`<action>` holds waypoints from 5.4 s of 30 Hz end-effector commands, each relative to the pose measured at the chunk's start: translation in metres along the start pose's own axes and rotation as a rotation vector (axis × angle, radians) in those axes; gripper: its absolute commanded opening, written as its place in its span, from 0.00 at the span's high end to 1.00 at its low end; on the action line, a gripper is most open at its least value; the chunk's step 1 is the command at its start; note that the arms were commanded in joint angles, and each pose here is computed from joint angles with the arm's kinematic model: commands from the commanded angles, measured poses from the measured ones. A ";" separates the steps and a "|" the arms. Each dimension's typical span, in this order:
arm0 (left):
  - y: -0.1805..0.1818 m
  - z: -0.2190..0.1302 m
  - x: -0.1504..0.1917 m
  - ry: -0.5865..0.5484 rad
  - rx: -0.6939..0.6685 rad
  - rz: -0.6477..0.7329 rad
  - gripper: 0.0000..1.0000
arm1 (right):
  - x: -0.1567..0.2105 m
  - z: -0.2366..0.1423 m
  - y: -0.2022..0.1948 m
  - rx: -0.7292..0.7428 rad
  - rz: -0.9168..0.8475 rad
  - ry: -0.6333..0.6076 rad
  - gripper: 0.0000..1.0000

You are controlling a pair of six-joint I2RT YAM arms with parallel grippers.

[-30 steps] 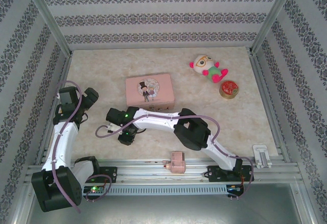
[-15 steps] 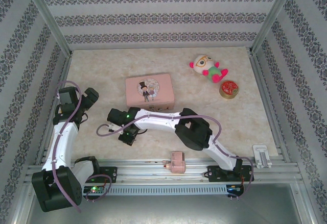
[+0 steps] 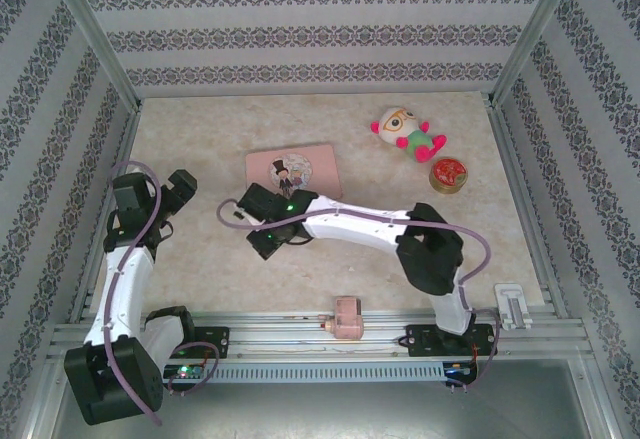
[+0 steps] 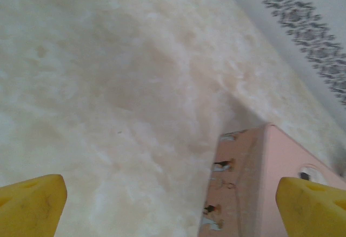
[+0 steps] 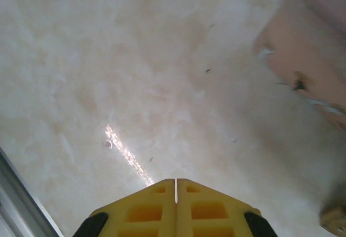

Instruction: Unlock the padlock with the key

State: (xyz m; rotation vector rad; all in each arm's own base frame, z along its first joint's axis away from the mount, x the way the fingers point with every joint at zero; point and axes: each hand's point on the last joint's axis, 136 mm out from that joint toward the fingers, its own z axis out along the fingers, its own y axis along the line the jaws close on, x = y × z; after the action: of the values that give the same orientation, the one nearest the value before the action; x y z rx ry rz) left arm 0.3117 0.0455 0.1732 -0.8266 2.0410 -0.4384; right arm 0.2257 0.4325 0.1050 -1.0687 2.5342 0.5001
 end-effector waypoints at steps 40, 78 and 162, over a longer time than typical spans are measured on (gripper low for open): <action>-0.240 -0.094 0.174 -0.150 1.186 0.954 0.25 | -0.038 -0.224 -0.104 -0.105 0.536 -0.654 1.00; -0.295 -0.078 0.182 -0.250 1.271 1.011 0.67 | -0.035 -0.220 -0.090 -0.218 0.551 -0.675 1.00; -0.240 -0.135 0.216 0.419 1.274 1.479 1.00 | 0.024 -0.205 -0.034 -0.482 -0.116 -0.506 0.81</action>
State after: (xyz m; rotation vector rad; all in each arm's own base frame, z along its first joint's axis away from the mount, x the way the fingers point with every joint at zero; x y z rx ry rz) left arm 0.2164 -0.2757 0.2525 1.4918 1.6628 -0.8017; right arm 0.1987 0.3050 0.2713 -1.0481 1.9424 1.1980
